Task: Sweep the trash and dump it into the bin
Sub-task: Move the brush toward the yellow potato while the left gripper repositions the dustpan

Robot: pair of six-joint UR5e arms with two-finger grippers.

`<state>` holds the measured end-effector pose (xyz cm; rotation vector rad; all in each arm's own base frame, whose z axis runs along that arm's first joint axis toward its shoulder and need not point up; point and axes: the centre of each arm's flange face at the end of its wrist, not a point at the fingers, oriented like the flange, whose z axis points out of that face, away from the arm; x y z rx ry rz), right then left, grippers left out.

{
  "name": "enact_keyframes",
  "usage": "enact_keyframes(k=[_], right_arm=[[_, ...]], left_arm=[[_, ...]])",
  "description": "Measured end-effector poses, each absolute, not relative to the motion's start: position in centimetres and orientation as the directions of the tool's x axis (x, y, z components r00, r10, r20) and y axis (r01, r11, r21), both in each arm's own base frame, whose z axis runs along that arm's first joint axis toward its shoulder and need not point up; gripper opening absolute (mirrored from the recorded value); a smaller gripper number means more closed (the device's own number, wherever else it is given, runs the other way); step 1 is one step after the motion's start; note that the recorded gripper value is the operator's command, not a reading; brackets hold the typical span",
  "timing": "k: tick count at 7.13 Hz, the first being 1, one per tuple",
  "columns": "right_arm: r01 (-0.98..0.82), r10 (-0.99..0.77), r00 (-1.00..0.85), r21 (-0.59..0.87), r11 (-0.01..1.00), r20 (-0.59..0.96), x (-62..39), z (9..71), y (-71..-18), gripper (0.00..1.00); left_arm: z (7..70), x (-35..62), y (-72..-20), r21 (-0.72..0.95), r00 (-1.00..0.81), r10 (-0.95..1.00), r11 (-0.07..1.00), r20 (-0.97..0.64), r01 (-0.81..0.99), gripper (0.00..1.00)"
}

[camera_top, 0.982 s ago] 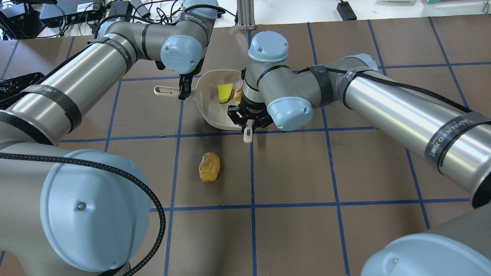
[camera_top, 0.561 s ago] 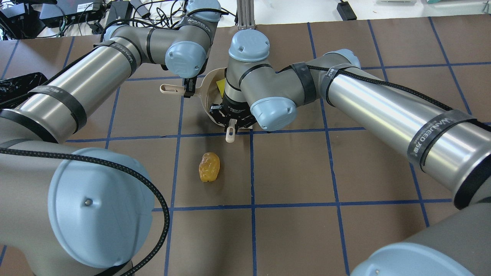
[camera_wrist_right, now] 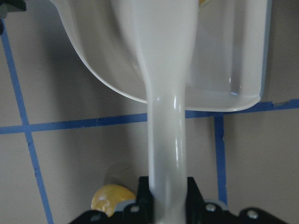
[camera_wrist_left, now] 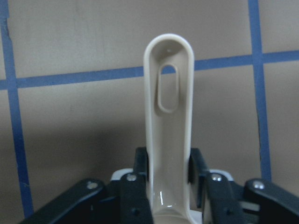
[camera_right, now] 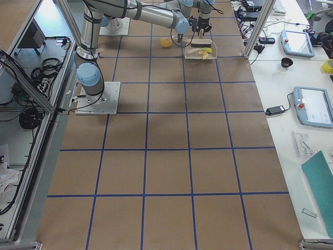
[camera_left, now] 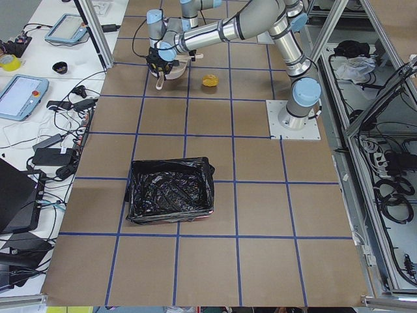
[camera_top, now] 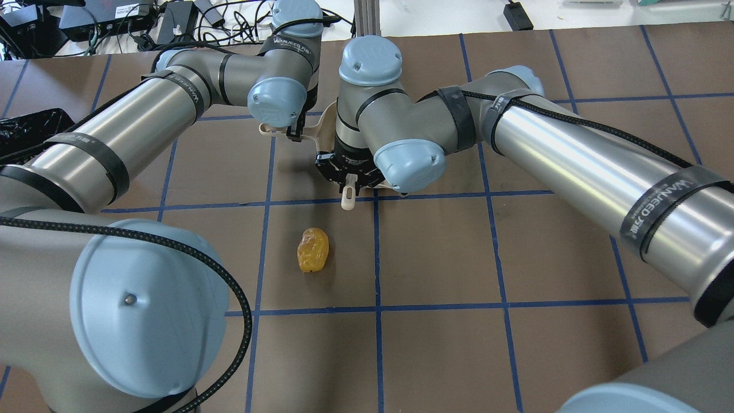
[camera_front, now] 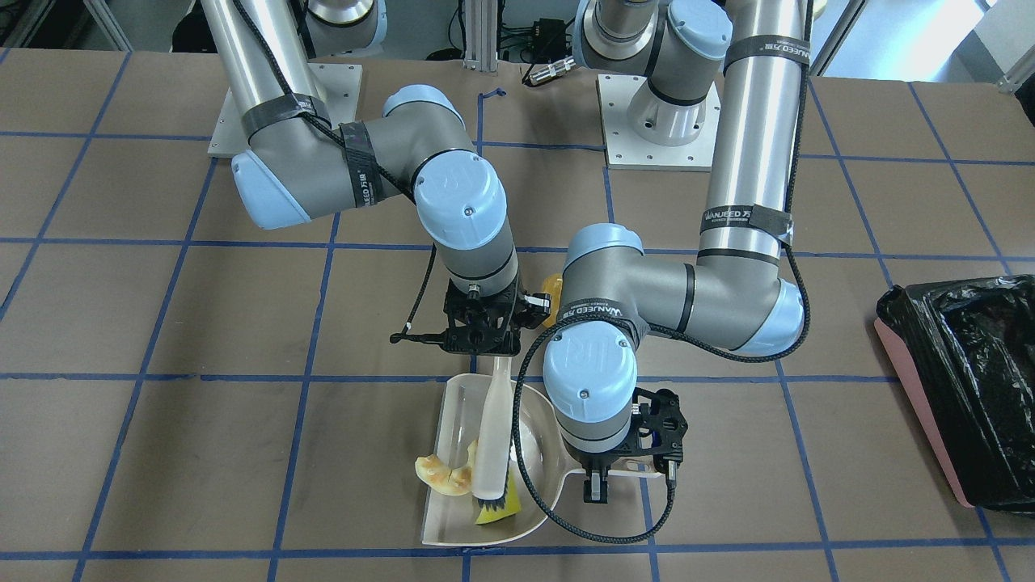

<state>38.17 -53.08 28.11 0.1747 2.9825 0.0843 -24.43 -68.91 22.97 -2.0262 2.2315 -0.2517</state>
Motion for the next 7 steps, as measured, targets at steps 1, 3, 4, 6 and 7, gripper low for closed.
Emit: enact_keyframes(k=[1, 3, 4, 6, 7], right_arm=[[0.118, 0.126, -0.985, 0.073, 0.99, -0.116, 37.3, 29.5, -52.4, 0.0], [0.133, 0.142, -0.986, 0.1, 0.986, -0.086, 35.7, 31.9, -51.2, 0.0], [0.154, 0.163, -0.984, 0.112, 0.982, -0.076, 34.4, 32.2, -51.3, 0.0], [0.183, 0.192, -0.98, 0.162, 0.97, -0.043, 32.4, 30.1, -50.3, 0.0], [0.186, 0.194, -0.981, 0.182, 0.966, -0.029, 31.7, 29.3, -48.7, 0.0]], left_arm=[[23.3, -23.6, -69.3, -0.191, -0.098, -0.995, 0.09, 0.035, -0.977, 0.0], [24.3, -21.8, -69.9, -0.185, -0.092, -0.994, 0.081, 0.052, -0.979, 0.0], [25.0, -20.7, -70.2, -0.185, -0.082, -0.995, 0.07, 0.061, -0.98, 0.0], [27.1, -17.6, -70.6, -0.152, -0.052, -0.996, 0.041, 0.069, -0.987, 0.0], [28.3, -16.2, -70.5, -0.145, -0.041, -0.998, 0.034, 0.05, -0.989, 0.0]])
